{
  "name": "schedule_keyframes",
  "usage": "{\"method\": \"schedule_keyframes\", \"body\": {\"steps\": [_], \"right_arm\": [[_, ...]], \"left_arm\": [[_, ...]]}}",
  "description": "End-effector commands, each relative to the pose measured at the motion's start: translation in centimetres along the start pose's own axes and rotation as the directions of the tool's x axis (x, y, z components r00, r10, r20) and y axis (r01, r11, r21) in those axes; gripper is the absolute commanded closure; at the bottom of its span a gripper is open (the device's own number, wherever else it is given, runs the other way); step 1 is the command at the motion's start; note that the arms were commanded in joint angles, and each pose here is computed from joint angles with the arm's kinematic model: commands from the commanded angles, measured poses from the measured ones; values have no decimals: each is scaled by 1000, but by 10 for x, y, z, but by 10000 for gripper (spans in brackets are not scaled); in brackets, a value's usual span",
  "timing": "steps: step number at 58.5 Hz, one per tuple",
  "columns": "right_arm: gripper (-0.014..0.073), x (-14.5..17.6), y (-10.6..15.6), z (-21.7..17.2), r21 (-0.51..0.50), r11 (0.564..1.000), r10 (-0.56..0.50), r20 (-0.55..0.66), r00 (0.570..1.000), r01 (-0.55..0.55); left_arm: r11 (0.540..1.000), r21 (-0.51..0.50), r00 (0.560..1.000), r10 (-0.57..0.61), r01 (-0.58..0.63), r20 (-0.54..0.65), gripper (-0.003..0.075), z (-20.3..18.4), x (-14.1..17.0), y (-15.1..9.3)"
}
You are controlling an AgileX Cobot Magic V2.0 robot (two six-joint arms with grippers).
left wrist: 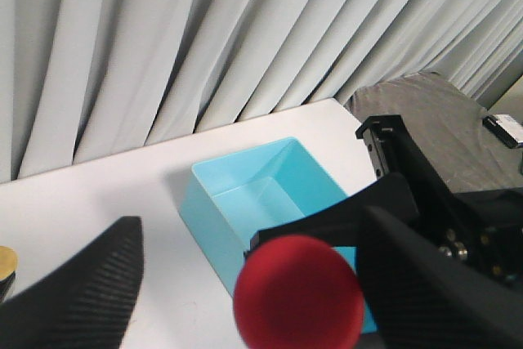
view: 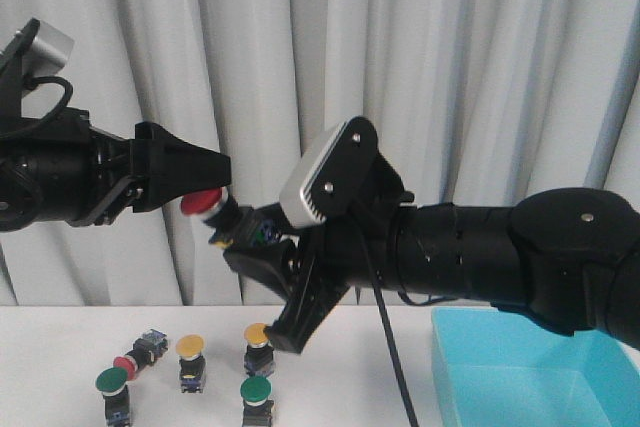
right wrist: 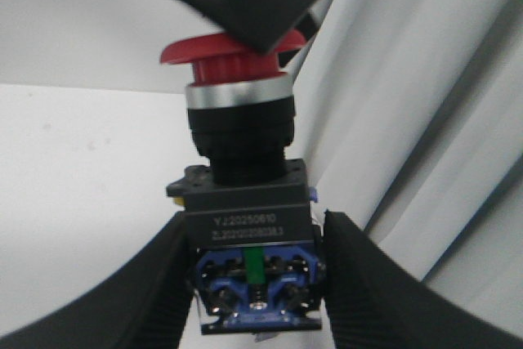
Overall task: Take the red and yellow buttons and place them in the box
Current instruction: 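Grasp the red button's base with the right gripper, open left gripper, then carry the red button with the right gripper and lower into the blue box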
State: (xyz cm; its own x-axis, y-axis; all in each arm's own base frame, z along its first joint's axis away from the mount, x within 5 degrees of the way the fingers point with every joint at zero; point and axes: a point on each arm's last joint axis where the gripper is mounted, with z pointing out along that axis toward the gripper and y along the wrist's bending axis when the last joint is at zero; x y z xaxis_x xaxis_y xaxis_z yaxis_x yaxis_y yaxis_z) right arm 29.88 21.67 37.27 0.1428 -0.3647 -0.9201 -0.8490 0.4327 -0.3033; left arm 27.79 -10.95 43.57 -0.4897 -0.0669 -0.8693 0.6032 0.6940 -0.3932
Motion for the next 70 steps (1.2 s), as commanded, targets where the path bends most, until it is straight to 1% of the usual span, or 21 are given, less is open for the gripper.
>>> {"method": "schedule_keyframes", "body": {"steps": [1,6,7,12,17,18,23,27,31,33,34,36,38,39,42,49,53,54,58,63,70], "right_arm": [[603,-37,-14,-21,120,992,16,112,994,-29],[603,-52,-24,-35,220,975,-4,135,991,-26],[603,-56,-28,-41,253,967,-13,139,990,-23],[603,-65,-44,-66,344,937,5,163,987,-61],[603,-63,-63,-96,415,898,75,186,980,-148],[603,-61,-67,-101,425,887,104,195,975,-179],[603,-46,-92,-135,492,823,212,200,957,-285],[603,-30,-106,-154,522,787,287,161,944,-329],[603,-9,-117,-170,535,753,394,99,914,-383],[603,3,-121,-175,538,736,452,63,890,-411],[603,10,-123,-178,537,722,490,48,871,-436],[603,20,-126,-181,545,707,531,13,847,-451],[602,34,-130,-182,548,679,594,-20,805,-488],[602,39,-131,-182,553,672,611,-38,791,-492],[602,57,-135,-179,554,636,683,-80,726,-537],[601,98,-143,-165,578,582,776,-184,604,-572],[601,123,-148,-155,589,536,824,-207,528,-605],[601,130,-150,-152,594,516,840,-208,502,-617],[599,153,-153,-142,601,474,873,-228,431,-643],[599,176,-154,-131,595,447,893,-260,366,-667],[599,199,-152,-114,588,436,900,-300,316,-681]], "left_arm": [[1000,14,994,8,-9,107,153,-18,-16,-15],[1000,8,995,20,-21,101,155,-18,-15,-15],[1000,8,995,22,-23,100,155,-19,-15,-16],[999,-6,995,46,-46,94,161,-22,-15,-17],[997,-22,994,73,-71,83,168,-24,-14,-17],[997,-25,994,76,-75,82,169,-24,-14,-17],[995,-39,993,99,-96,69,178,-25,-13,-17],[993,-46,992,108,-106,61,187,-25,-12,-16],[992,-48,992,116,-114,47,195,-25,-11,-15],[992,-51,992,121,-119,41,200,-25,-10,-15],[991,-54,992,124,-121,40,203,-25,-10,-15],[991,-55,992,124,-122,39,209,-25,-10,-15],[991,-55,992,124,-122,39,217,-25,-10,-15],[991,-55,992,124,-122,39,219,-25,-10,-15],[991,-55,992,124,-122,39,228,-25,-10,-15],[991,-55,992,124,-122,39,245,-25,-10,-15],[991,-55,991,125,-123,39,253,-25,-10,-15],[991,-56,991,126,-124,38,255,-25,-10,-15],[991,-56,991,126,-124,37,260,-25,-10,-15],[991,-54,991,126,-124,36,260,-25,-10,-15],[991,-54,991,126,-124,36,260,-25,-10,-15]]}}
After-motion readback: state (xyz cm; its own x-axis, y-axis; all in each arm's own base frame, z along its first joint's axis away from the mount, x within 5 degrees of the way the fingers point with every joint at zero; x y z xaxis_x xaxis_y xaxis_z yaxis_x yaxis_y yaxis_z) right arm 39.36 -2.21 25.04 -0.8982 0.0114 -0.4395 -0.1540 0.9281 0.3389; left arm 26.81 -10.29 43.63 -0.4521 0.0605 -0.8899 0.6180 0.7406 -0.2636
